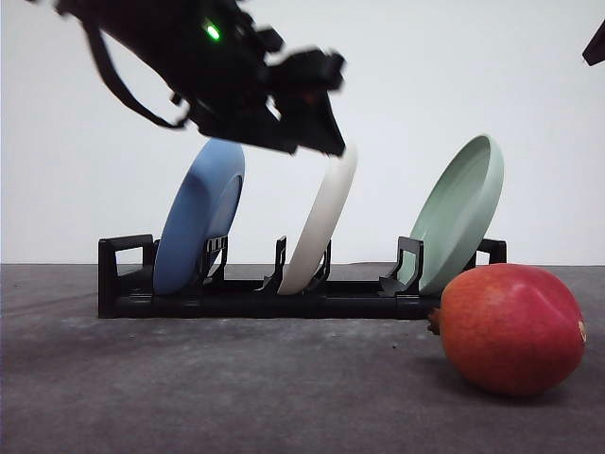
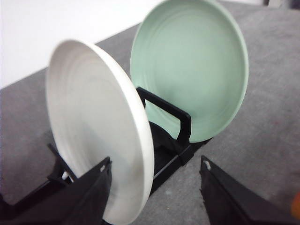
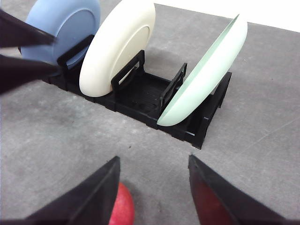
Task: Place pomegranate in white plate
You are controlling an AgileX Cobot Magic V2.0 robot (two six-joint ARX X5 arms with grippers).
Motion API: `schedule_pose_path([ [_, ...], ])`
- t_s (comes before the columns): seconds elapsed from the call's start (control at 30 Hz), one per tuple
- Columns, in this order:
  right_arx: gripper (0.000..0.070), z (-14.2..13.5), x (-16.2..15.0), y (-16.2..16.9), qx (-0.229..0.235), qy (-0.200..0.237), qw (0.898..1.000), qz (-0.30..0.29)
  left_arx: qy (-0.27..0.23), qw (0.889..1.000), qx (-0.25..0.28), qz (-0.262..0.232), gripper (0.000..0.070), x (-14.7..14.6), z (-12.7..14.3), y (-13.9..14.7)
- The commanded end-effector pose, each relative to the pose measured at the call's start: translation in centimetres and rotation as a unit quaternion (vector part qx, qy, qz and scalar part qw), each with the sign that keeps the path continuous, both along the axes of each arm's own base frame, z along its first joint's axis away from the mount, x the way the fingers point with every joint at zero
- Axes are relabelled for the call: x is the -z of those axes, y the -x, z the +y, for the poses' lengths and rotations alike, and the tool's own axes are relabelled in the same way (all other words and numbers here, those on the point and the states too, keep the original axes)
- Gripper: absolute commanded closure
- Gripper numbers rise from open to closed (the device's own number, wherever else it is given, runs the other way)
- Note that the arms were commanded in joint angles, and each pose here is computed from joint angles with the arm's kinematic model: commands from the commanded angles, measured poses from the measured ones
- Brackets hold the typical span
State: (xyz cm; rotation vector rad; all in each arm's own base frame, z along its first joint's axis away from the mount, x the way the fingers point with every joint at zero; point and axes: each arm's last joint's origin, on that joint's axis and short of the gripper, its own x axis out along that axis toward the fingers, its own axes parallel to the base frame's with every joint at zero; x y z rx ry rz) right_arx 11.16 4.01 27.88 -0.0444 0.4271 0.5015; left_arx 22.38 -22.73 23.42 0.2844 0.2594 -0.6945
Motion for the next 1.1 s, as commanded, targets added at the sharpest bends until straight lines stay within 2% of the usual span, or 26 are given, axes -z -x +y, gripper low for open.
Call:
schedule_pose_path([
  [0.0,0.0404,0.1,-0.5,0.0,-0.003,-0.002,1.0,-0.011,0.005,1.0,-0.002,-0.006,0.0346,-0.1,-1.1,-0.5],
  [0.23,0.0404,0.1,-0.5,0.0,-0.003,-0.002,1.0,-0.011,-0.006,0.999,-0.04,0.009,0.0347,1.4,-3.2,-2.8],
  [0.43,0.0404,0.1,-0.5,0.0,-0.003,-0.002,1.0,-0.011,-0.008,0.999,-0.044,0.019,0.0348,2.2,-4.4,-4.0],
  [0.63,0.0404,0.1,-0.5,0.0,-0.003,-0.002,1.0,-0.011,-0.01,0.999,-0.05,0.02,0.0356,2.5,-4.6,-4.4],
  [0.7,0.0404,0.1,-0.5,0.0,-0.003,-0.002,1.0,-0.011,-0.01,0.998,-0.05,0.02,0.0417,2.5,-4.5,-4.5],
  [0.8,0.0404,0.1,-0.5,0.0,-0.003,-0.002,1.0,-0.01,-0.01,0.998,-0.051,0.02,0.057,2.5,-4.5,-4.5],
  [0.87,0.0404,0.1,-0.5,0.0,-0.003,-0.002,1.0,-0.011,-0.01,0.998,-0.052,0.02,0.0639,2.5,-4.5,-4.5],
  [0.93,0.0404,0.1,-0.5,0.0,-0.003,-0.002,1.0,-0.011,-0.007,0.998,-0.053,0.022,0.0683,2.5,-4.5,-4.5],
  [1.07,0.0404,0.1,-0.5,0.0,-0.003,-0.002,1.0,-0.011,0.018,0.997,-0.064,0.039,0.0685,2.4,-4.5,-4.5],
])
